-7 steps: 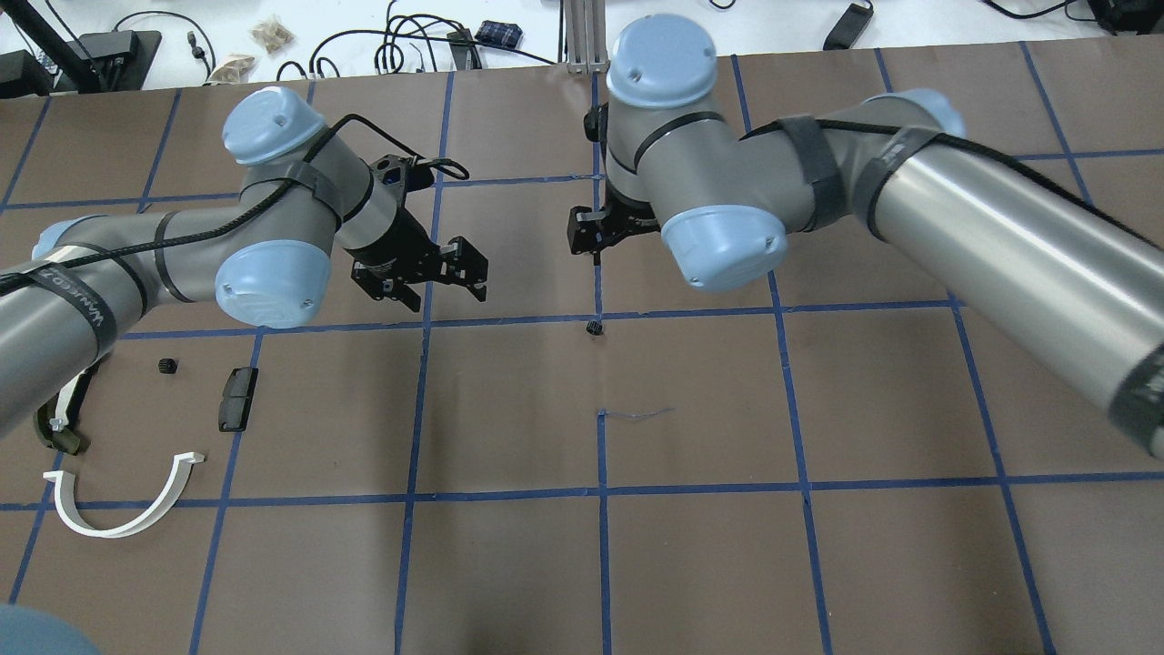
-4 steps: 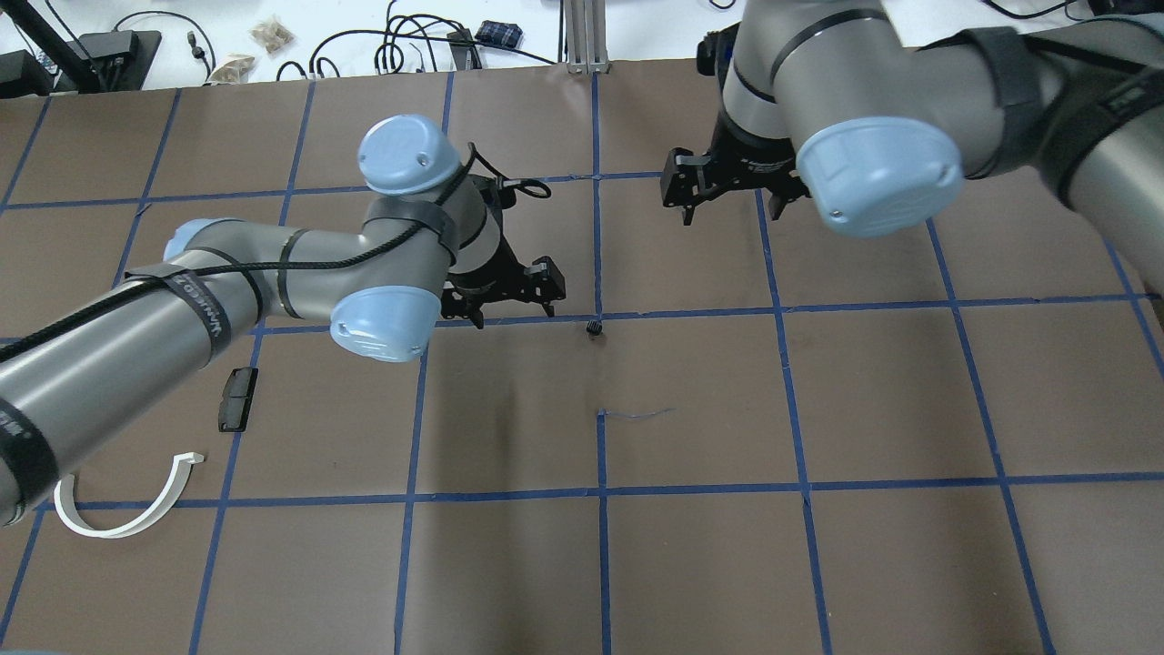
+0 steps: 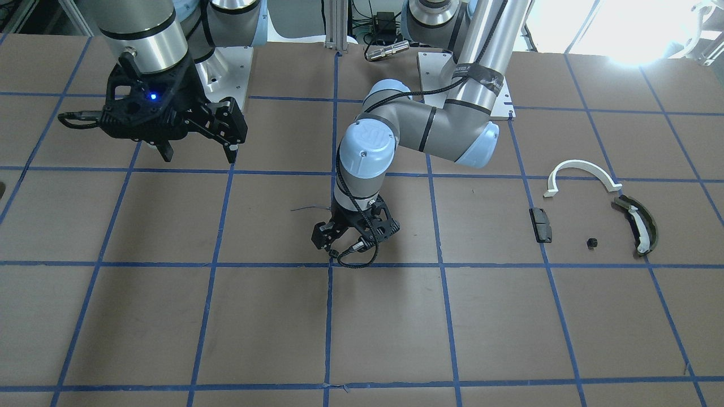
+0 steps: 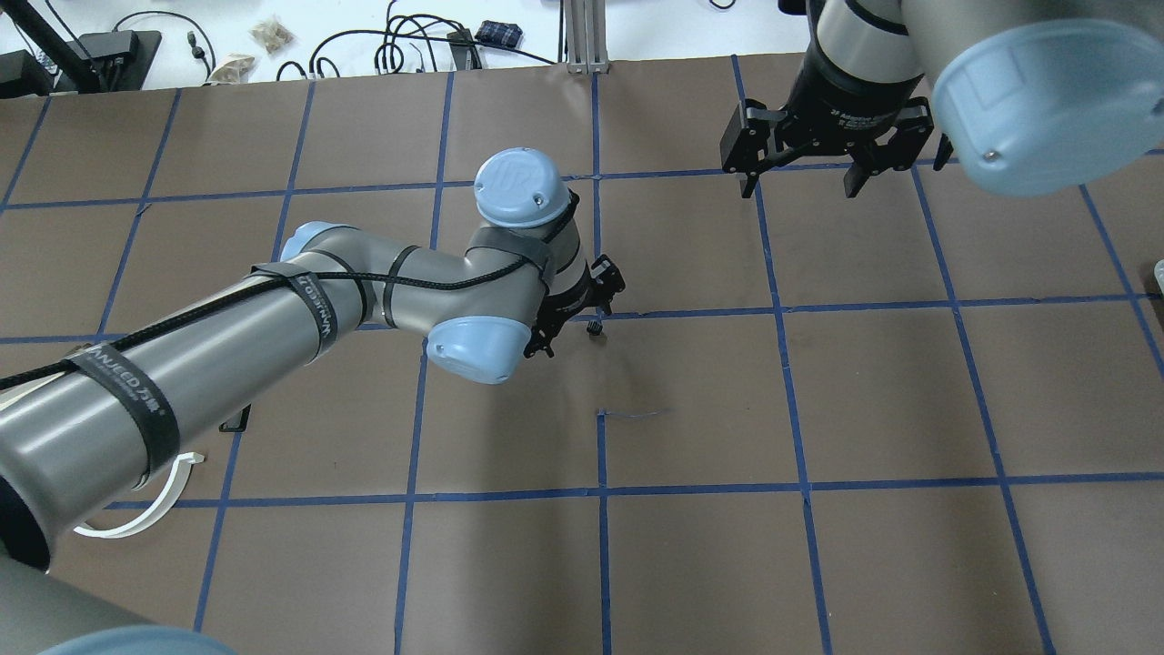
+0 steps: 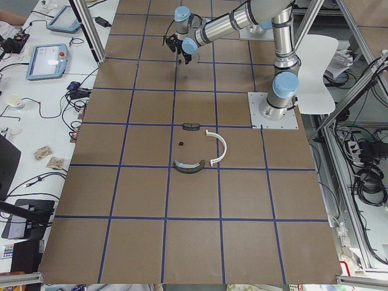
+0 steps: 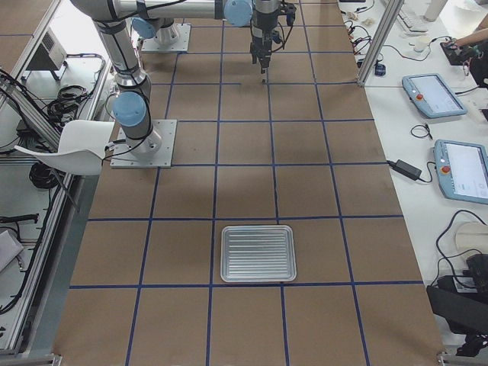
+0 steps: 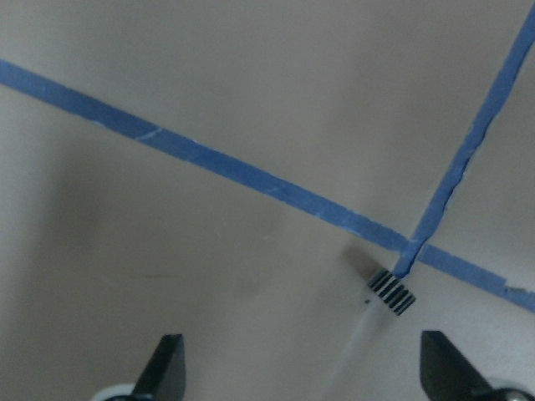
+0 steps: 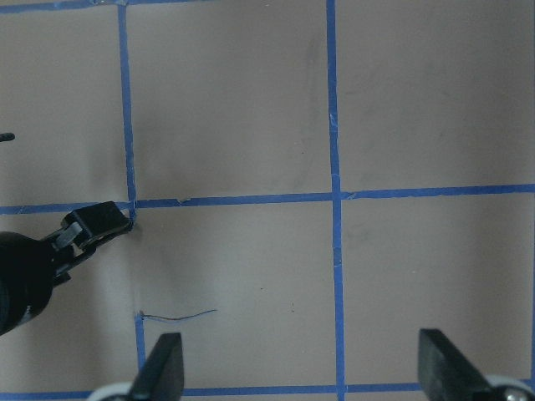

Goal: Place bearing gear from tray to pile

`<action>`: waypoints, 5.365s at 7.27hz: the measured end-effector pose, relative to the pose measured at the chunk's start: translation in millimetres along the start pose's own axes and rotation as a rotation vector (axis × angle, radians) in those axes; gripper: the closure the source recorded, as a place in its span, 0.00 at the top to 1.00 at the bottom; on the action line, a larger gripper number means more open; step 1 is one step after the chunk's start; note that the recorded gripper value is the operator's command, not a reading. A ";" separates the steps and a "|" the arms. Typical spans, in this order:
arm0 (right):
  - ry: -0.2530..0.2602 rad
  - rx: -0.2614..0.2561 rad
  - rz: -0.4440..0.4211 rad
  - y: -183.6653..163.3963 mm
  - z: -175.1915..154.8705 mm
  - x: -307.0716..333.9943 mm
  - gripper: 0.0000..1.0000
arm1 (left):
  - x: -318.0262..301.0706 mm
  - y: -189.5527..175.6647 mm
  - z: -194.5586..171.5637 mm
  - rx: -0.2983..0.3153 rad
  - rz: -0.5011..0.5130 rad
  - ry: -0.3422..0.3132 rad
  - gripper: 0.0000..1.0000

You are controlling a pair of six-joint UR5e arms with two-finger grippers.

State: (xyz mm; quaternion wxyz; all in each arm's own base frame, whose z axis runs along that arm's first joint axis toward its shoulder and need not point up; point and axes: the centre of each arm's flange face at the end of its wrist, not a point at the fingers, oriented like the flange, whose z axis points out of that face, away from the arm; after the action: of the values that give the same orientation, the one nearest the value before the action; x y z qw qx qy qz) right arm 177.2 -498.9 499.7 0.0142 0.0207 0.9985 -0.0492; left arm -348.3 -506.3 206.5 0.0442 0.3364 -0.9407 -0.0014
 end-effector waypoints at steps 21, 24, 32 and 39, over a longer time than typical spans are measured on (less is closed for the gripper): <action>0.015 0.001 -0.035 -11.3 -12.4 7.7 1.00 | -8.4 -48.1 -3.6 0.032 0.041 -0.032 0.04; 0.016 0.002 -0.035 -11.3 -12.5 7.8 1.00 | -80.6 -130.0 -67.4 0.053 0.439 -0.176 0.04; 0.010 0.002 -0.032 -11.4 -12.6 7.2 1.00 | -351.9 -326.0 -19.7 -0.037 0.846 -0.210 0.04; 0.014 0.002 -0.035 -11.5 -12.4 7.6 1.00 | -398.7 -347.8 -15.8 -0.048 0.805 -0.186 1.00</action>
State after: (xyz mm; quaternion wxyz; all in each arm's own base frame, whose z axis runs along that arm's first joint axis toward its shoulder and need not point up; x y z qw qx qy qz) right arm 168.9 -508.8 513.0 0.0063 0.0036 0.9987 -0.0505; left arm 180.0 -522.6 178.2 -0.0362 -0.0611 -0.9968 -0.0363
